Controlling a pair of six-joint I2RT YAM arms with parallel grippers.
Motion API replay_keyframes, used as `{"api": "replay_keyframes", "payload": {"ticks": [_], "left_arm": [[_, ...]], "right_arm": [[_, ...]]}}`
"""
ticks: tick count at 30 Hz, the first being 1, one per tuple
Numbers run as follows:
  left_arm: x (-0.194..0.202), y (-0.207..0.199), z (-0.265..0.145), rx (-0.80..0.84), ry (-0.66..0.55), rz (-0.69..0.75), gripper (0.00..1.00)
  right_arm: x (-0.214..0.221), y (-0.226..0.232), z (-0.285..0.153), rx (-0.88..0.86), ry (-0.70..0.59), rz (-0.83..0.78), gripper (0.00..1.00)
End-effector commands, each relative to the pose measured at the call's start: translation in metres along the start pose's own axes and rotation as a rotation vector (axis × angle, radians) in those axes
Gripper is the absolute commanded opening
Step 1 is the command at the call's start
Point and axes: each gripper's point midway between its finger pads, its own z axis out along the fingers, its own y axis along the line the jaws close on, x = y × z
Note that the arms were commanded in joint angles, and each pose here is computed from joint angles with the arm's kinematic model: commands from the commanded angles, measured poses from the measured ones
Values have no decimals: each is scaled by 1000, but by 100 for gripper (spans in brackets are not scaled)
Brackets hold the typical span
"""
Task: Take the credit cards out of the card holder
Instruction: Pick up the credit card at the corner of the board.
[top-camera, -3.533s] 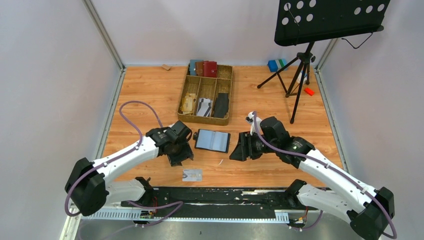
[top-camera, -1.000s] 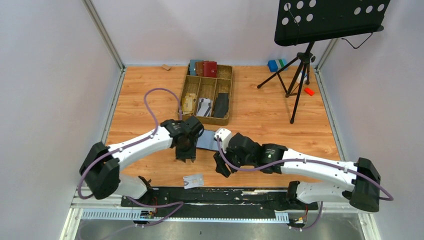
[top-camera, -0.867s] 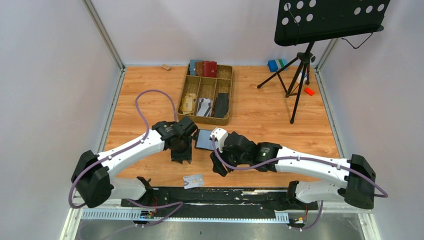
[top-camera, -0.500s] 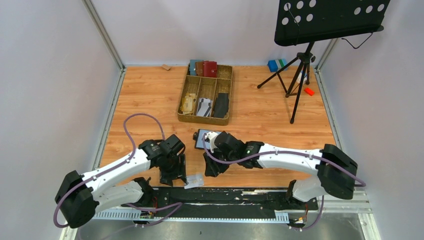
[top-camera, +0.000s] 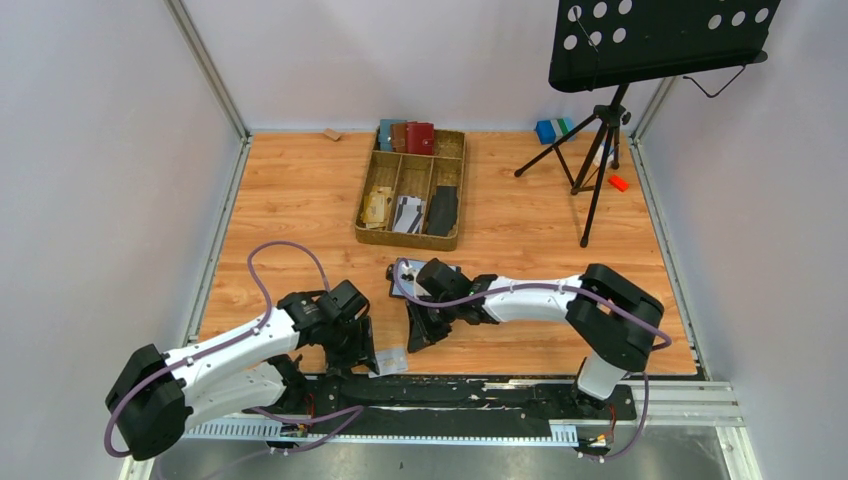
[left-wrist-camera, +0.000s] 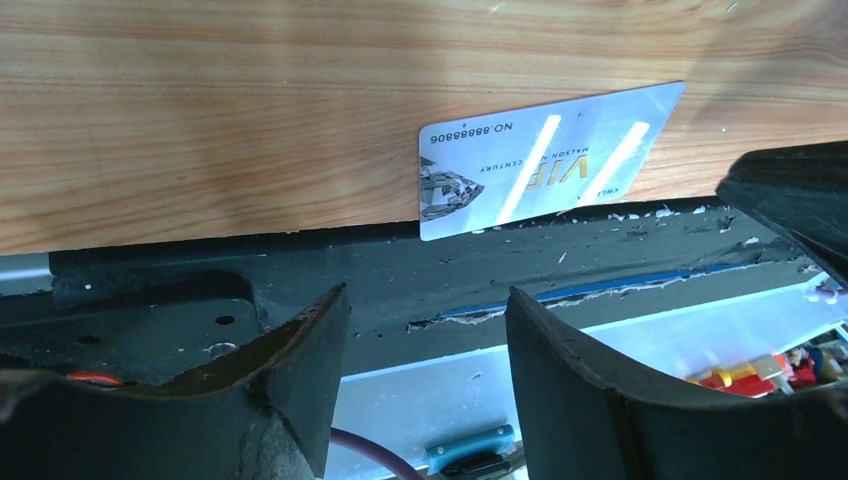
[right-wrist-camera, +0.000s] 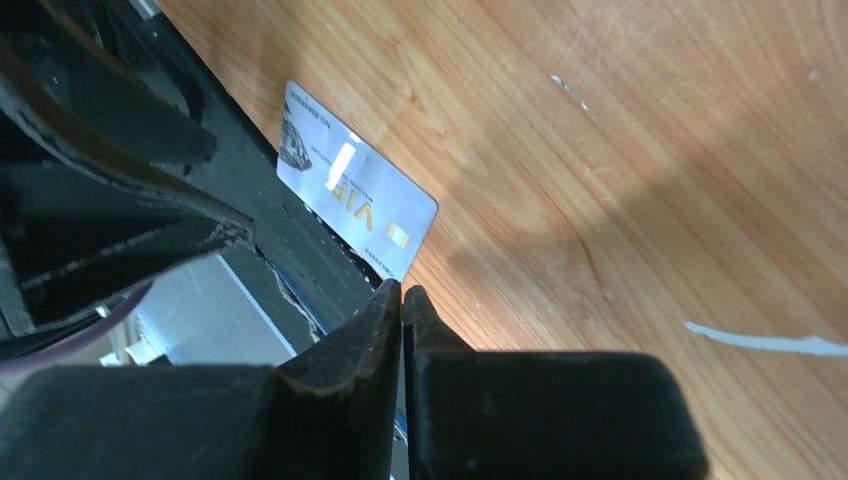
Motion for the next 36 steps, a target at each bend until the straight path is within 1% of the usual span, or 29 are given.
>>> {"api": "replay_keyframes", "payload": {"ticks": [1,3,9,19,27,36], "left_arm": [[-4,-8,2,24,-35,-6,65],[-5,-9,4,31,-45,-10,64],[-9,-8,14,43,-73,-14,60],[-21,-12,23,73,-134,-7,56],[-18,-9,34,91,-119,-26,54],[-19,-17,34,132,-122,-40,49]], "right_arm": [[-21,26,1,-52,-11,8,3],[-20,25,4,-44,8,22,0],[-13,15,17,-18,60,60,0],[-4,6,27,-12,115,87,0],[-2,5,29,-15,129,91,0],[2,-1,33,-7,148,104,0]]}}
